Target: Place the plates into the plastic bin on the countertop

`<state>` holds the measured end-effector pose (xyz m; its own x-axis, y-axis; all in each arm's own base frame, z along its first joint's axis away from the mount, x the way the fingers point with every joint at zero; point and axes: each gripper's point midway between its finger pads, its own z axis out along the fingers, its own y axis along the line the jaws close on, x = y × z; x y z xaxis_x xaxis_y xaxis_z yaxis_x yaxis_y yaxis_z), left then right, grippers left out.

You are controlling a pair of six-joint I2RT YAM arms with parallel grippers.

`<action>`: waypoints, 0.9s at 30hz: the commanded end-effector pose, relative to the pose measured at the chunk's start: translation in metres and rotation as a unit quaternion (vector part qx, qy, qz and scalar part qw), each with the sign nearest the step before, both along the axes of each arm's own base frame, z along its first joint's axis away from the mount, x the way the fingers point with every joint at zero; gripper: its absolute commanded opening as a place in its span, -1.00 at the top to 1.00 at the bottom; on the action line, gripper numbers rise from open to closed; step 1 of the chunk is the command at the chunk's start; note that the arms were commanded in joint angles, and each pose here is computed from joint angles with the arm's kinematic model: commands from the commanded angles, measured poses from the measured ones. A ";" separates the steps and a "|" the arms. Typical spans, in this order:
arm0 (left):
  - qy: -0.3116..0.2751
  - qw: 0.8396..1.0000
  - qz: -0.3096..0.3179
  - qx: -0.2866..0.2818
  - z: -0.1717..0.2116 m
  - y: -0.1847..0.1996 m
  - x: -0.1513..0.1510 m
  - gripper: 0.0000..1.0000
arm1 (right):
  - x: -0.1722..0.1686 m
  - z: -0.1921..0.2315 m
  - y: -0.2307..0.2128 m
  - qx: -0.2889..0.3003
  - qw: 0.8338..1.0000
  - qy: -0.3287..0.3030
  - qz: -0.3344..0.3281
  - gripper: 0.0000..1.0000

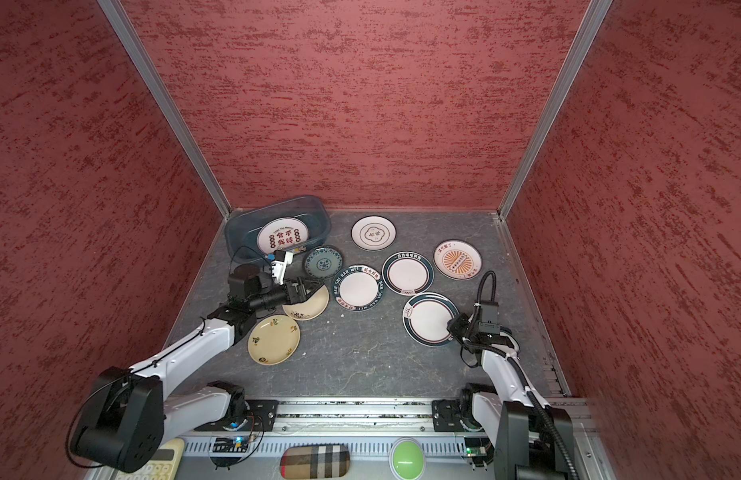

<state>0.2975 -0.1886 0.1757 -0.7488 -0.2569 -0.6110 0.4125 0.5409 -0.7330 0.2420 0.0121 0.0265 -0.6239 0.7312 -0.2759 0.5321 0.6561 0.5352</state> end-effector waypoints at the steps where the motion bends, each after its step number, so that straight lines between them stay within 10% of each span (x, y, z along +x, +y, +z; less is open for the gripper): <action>1: -0.027 0.998 -0.052 -0.006 0.008 -0.012 -0.014 -0.99 | -0.021 -0.018 0.006 0.017 0.999 0.044 0.002 0.19; 27: -0.029 0.992 -0.125 0.012 0.000 -0.049 -0.024 -0.99 | -0.023 -0.018 0.003 0.011 0.999 0.042 -0.009 0.84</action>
